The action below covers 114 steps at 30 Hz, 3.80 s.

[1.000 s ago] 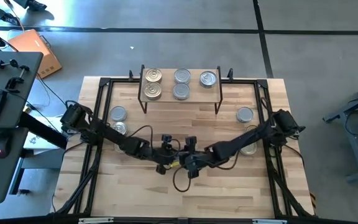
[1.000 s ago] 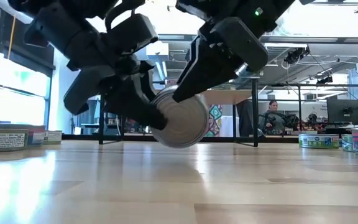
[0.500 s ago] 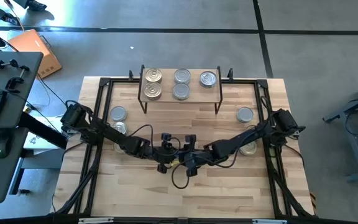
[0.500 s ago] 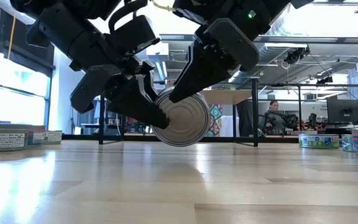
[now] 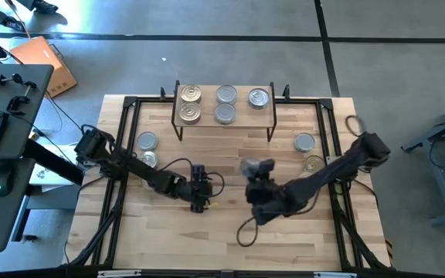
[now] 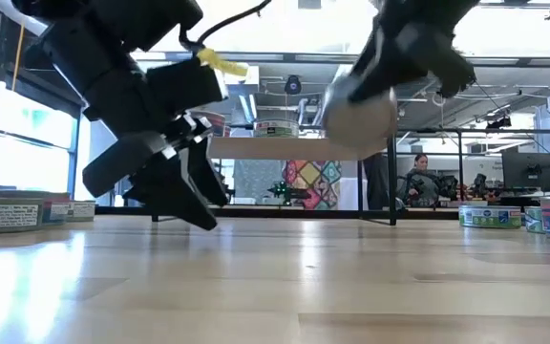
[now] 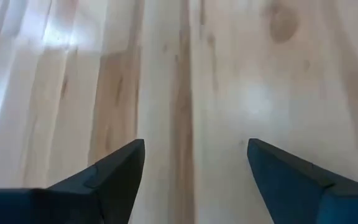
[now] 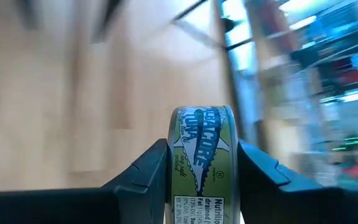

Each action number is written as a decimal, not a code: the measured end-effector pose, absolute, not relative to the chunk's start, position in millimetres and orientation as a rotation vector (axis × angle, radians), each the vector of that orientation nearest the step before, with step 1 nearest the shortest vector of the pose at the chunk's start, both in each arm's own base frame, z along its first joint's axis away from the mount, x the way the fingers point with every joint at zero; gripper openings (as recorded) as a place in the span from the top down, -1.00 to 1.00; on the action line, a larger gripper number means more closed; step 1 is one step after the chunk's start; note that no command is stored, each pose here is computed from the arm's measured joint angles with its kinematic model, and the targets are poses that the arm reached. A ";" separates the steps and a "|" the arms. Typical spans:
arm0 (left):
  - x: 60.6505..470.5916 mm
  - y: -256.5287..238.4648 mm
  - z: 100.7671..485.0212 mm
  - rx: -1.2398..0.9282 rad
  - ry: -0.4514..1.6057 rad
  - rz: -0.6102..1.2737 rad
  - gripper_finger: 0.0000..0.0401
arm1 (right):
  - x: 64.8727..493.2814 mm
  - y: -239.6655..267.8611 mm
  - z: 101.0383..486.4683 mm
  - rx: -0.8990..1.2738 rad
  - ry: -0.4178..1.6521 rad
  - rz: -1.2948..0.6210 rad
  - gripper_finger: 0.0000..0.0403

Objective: Stack canned seafood by type on shelf
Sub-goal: Put the bottom left green tuna can on the shelf aligned with the other green tuna can

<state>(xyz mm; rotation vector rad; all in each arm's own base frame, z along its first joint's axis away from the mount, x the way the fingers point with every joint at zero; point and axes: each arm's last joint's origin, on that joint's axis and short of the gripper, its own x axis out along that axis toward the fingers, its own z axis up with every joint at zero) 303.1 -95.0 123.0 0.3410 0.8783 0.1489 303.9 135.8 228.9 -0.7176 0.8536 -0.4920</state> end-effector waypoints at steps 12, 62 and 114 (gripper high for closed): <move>300.6 -96.7 119.5 0.357 0.796 0.168 -0.38 | 299.4 41.7 270.1 -0.833 0.935 -0.523 0.37; 300.3 -96.5 119.1 0.358 0.799 0.168 -0.38 | 302.8 -38.2 308.1 -0.406 1.058 -0.309 0.34; 300.3 -96.5 119.2 0.357 0.799 0.168 -0.38 | 274.2 -76.0 289.8 -0.212 1.287 -0.496 1.00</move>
